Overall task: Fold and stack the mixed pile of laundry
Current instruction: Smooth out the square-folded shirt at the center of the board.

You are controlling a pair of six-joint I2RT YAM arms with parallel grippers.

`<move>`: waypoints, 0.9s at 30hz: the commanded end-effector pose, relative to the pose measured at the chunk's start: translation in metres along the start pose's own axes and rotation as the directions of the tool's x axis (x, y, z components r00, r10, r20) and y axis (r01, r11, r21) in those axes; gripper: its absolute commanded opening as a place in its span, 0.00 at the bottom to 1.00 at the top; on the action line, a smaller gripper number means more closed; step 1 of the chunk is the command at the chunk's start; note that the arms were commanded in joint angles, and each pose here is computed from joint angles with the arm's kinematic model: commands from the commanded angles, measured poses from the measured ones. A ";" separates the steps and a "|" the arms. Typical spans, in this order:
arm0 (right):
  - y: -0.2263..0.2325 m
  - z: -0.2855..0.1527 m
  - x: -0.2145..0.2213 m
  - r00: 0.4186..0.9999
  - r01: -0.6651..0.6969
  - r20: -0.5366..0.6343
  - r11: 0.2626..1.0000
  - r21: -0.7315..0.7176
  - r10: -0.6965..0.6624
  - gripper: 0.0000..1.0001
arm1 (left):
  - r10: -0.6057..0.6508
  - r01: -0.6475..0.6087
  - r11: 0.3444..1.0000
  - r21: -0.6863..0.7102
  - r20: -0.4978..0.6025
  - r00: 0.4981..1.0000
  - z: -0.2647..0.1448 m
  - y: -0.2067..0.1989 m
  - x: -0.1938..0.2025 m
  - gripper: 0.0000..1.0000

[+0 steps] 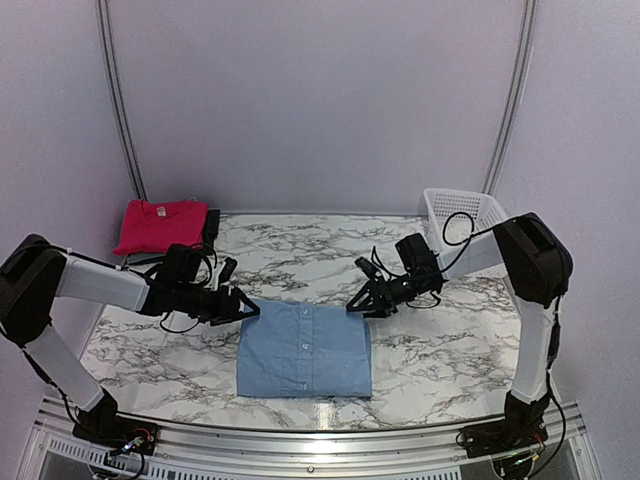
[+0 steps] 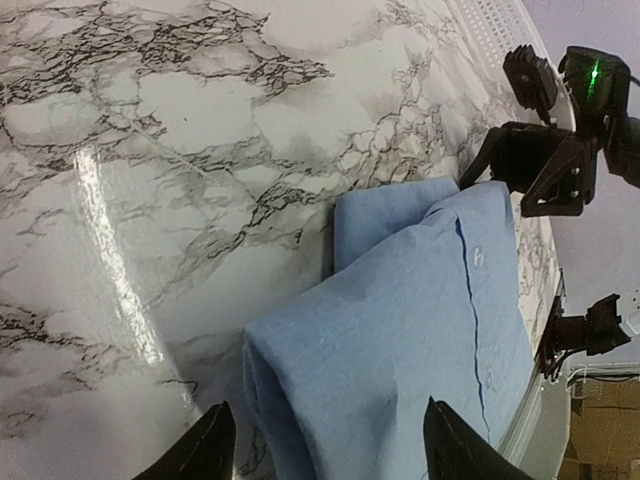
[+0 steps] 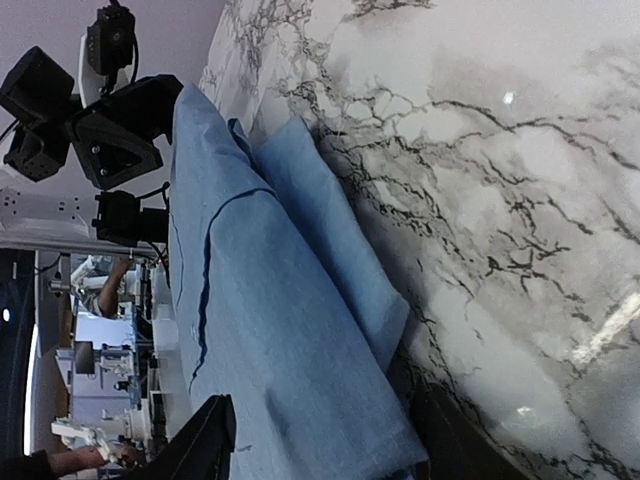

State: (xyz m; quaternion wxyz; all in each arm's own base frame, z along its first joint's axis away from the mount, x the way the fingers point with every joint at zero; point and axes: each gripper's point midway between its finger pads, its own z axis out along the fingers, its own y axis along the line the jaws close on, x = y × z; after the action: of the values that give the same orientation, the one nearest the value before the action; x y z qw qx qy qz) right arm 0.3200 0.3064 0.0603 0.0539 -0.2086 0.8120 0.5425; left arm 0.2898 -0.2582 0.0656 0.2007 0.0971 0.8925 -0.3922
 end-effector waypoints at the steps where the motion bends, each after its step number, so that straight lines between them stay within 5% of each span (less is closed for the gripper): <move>1: 0.014 0.013 0.000 0.998 0.047 -0.035 0.998 -0.051 -0.049 0.51 | -0.009 0.005 0.994 0.109 0.041 0.999 0.007 -0.017 -0.014 0.65; 5: 0.026 0.007 -0.003 0.998 0.064 -0.023 0.997 -0.043 -0.065 0.36 | -0.007 0.004 0.989 0.149 0.019 1.000 0.015 -0.019 -0.013 0.53; 10: 0.049 -0.006 -0.011 0.995 0.097 -0.006 0.995 -0.019 -0.098 0.04 | 0.016 -0.019 0.979 0.204 0.015 1.000 0.012 -0.033 -0.019 0.17; 14: 0.067 -0.018 -0.016 0.993 0.118 0.009 0.993 0.015 -0.118 0.00 | 0.025 -0.031 0.972 0.234 0.030 0.999 0.003 -0.046 -0.023 0.01; 27: 0.030 -0.041 0.016 0.999 0.039 -0.021 0.970 0.239 -0.035 0.00 | 0.055 -0.063 0.968 0.243 0.038 0.998 0.007 -0.063 -0.024 0.00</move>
State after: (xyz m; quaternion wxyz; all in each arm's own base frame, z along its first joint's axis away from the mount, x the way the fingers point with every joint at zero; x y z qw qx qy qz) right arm 0.2926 0.2941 0.1229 0.0829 -0.2343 0.8363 0.4886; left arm 0.2846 -0.2970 0.1117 0.2059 0.1333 0.8345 -0.4933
